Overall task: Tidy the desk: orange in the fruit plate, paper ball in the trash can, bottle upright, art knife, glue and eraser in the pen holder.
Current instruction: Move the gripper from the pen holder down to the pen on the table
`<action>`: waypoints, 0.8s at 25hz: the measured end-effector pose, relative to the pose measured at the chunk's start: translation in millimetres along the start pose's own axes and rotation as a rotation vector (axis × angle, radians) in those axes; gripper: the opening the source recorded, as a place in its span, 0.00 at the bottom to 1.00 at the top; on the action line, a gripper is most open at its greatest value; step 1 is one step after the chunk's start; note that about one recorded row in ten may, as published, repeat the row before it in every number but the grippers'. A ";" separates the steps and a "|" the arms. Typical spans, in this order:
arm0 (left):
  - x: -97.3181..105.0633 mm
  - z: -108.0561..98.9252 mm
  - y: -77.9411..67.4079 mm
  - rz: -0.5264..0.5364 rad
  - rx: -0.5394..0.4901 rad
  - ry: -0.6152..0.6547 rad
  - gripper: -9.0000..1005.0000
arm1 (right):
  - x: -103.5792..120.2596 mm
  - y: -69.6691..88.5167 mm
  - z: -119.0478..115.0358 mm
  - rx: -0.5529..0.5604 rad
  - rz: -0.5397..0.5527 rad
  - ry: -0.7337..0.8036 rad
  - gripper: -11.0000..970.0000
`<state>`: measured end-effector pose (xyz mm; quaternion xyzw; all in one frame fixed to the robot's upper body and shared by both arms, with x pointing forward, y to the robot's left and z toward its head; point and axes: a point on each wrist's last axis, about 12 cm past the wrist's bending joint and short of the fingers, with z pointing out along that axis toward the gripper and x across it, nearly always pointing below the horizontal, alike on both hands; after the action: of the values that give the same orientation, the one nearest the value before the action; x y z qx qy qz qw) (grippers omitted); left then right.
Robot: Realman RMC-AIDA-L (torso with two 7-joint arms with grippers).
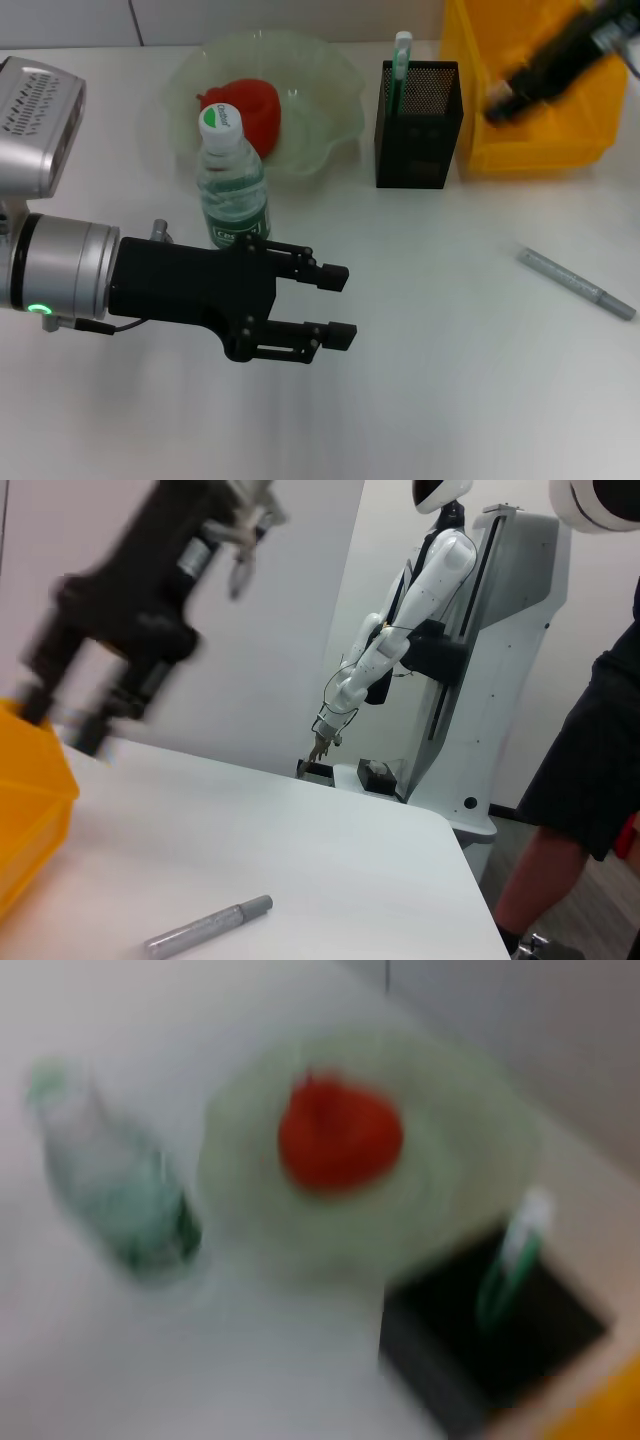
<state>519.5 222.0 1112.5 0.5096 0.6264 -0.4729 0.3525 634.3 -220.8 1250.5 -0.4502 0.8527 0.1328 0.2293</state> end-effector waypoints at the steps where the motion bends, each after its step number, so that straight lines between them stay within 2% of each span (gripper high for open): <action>1: 0.0 0.0 0.0 0.000 0.000 0.000 0.59 | 5.2 3.5 -0.1 0.006 -0.011 0.048 0.57; 6: 1.6 -0.7 -0.6 -0.004 -0.003 0.001 0.59 | 37.0 13.6 29.3 0.031 0.000 0.238 0.52; 10: 5.3 1.2 -0.8 -0.014 0.001 -0.002 0.59 | 53.8 17.1 54.2 0.025 0.009 0.300 0.46; 14: 6.8 1.5 -0.6 -0.019 0.000 -0.002 0.59 | 64.5 16.5 74.4 0.015 0.026 0.326 0.41; 20: 8.6 2.5 1.4 -0.027 -0.016 0.002 0.59 | 69.7 16.8 88.1 0.019 0.017 0.348 0.41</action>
<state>518.7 222.3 1103.5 0.4986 0.6374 -0.4721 0.3497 610.2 -222.5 1139.5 -0.4571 0.8844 0.0465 0.0815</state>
